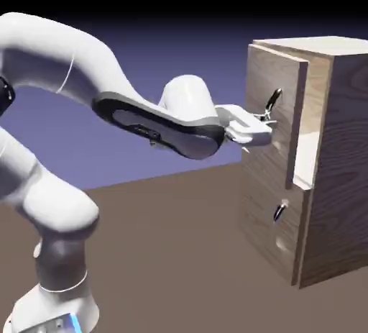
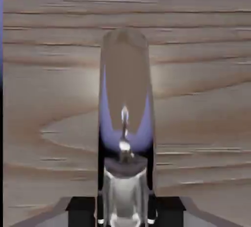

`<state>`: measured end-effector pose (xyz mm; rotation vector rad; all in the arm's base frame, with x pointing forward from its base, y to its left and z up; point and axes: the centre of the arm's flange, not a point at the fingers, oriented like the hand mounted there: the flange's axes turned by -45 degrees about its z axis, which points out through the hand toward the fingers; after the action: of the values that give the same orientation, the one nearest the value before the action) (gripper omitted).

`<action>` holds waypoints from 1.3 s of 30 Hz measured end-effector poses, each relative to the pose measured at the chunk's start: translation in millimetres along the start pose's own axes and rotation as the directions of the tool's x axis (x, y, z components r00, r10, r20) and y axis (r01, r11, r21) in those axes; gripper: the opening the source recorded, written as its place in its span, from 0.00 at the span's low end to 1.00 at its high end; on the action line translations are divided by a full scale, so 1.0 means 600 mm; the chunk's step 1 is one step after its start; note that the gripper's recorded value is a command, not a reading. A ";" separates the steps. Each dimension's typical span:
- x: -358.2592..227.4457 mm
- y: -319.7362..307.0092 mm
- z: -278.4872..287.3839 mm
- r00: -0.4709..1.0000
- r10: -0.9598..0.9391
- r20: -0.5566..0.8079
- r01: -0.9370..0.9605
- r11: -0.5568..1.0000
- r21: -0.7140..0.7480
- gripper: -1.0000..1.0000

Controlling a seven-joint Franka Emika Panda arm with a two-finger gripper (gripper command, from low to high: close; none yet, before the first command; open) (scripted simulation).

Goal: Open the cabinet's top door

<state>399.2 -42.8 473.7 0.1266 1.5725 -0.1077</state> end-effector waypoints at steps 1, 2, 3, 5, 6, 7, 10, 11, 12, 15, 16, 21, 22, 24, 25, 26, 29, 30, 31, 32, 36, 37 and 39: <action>0.001 0.002 -0.003 1.000 -0.008 0.002 0.008 1.000 0.005 0.00; 0.001 0.005 -0.009 1.000 -0.009 0.004 0.009 1.000 0.018 0.00; 0.001 0.010 -0.016 1.000 -0.009 0.005 0.009 0.999 0.037 0.00; 0.001 0.020 -0.030 1.000 -0.009 0.004 0.008 0.997 0.075 0.00; 0.001 0.025 -0.037 1.000 -0.009 0.004 0.008 0.996 0.094 0.00; 0.001 0.031 -0.044 1.000 -0.008 0.004 0.008 0.994 0.113 0.00; 0.002 0.047 -0.064 1.000 -0.008 0.004 0.007 0.986 0.169 0.00; 0.002 0.053 -0.070 1.000 -0.008 0.004 0.007 0.982 0.188 0.00; 0.002 0.059 -0.077 1.000 -0.008 0.004 0.007 0.978 0.206 0.00; 0.002 0.077 -0.095 1.000 -0.008 0.004 0.006 0.965 0.260 0.00; 0.002 0.083 -0.100 1.000 -0.008 0.004 0.006 0.960 0.278 0.00; 0.003 0.115 -0.127 1.000 -0.008 0.004 0.006 0.931 0.366 0.00; 0.003 0.122 -0.132 1.000 -0.008 0.004 0.006 0.924 0.383 0.00; 0.003 0.136 -0.142 1.000 -0.008 0.004 0.006 0.908 0.418 0.00; 0.003 0.144 -0.147 1.000 -0.008 0.004 0.006 0.900 0.435 0.00; 0.003 0.151 -0.152 1.000 -0.009 0.004 0.006 0.891 0.453 0.00; 0.004 0.176 -0.166 1.000 -0.009 0.004 0.006 0.862 0.507 0.00; 0.004 0.185 -0.170 1.000 -0.010 0.004 0.006 0.851 0.526 0.00; 0.004 0.194 -0.175 1.000 -0.010 0.004 0.006 0.838 0.545 0.00; 0.004 0.204 -0.179 1.000 -0.010 0.004 0.006 0.825 0.564 0.00; 0.005 0.249 -0.197 1.000 -0.011 0.004 0.005 0.762 0.648 0.00; 0.005 0.261 -0.200 1.000 -0.011 0.004 0.005 0.744 0.668 0.00; 0.005 0.285 -0.207 1.000 -0.011 0.004 0.005 0.706 0.709 0.00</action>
<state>301.9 145.0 473.2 0.7307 1.4460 -0.7307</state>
